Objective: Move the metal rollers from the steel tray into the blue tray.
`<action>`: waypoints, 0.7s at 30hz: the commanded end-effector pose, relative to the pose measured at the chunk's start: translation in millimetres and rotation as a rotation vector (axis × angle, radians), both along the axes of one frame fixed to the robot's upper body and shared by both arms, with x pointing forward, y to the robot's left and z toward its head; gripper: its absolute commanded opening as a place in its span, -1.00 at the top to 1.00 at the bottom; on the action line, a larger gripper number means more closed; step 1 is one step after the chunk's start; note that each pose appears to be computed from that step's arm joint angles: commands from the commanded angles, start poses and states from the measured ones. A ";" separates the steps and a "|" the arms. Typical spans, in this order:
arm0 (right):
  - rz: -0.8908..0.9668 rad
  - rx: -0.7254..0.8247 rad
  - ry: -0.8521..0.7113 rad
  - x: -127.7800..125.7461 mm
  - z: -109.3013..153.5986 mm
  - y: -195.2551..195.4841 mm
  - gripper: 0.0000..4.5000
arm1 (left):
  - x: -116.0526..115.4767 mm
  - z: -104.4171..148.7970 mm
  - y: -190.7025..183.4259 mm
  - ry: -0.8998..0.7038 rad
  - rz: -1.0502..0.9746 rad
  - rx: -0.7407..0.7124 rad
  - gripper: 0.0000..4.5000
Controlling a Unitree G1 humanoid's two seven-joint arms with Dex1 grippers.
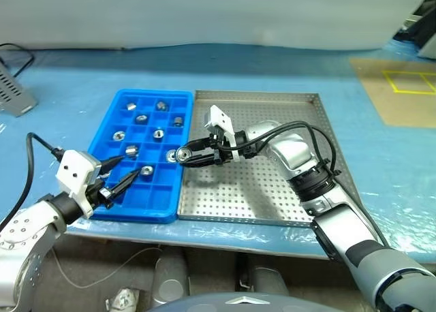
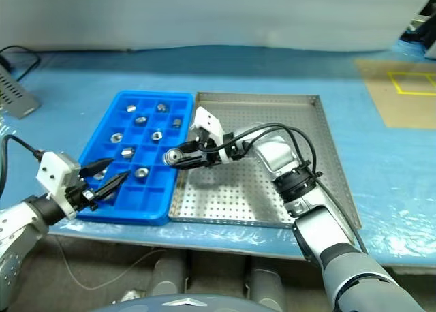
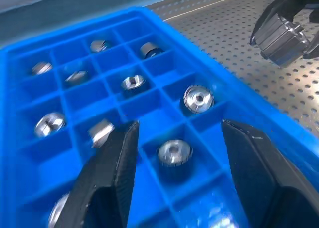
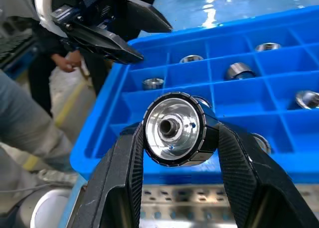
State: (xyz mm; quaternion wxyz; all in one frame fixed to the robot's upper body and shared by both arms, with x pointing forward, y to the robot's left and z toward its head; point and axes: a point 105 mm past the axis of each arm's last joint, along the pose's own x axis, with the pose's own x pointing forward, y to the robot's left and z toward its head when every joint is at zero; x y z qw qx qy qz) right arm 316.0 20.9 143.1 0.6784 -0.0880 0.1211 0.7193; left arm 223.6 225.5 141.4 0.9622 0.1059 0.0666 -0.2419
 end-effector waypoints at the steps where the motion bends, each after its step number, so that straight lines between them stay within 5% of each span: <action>1: 0.094 -0.004 0.023 -8.2 -9.2 7.5 0.21 | -14.0 9.1 -0.4 -0.031 0.022 0.012 -0.23; 15: 0.169 -0.001 0.097 -30.7 -41.0 30.5 0.21 | -35.1 5.2 -13.3 -0.004 0.064 -0.008 -0.23; 20: 0.144 -0.021 0.083 -23.1 -41.4 24.4 -0.54 | -28.5 7.4 -14.9 -0.010 0.041 -0.002 -0.23; 21: 0.131 -0.021 0.082 -20.8 -41.2 21.2 -0.54 | -25.4 8.4 -15.6 -0.015 0.032 -0.002 -0.23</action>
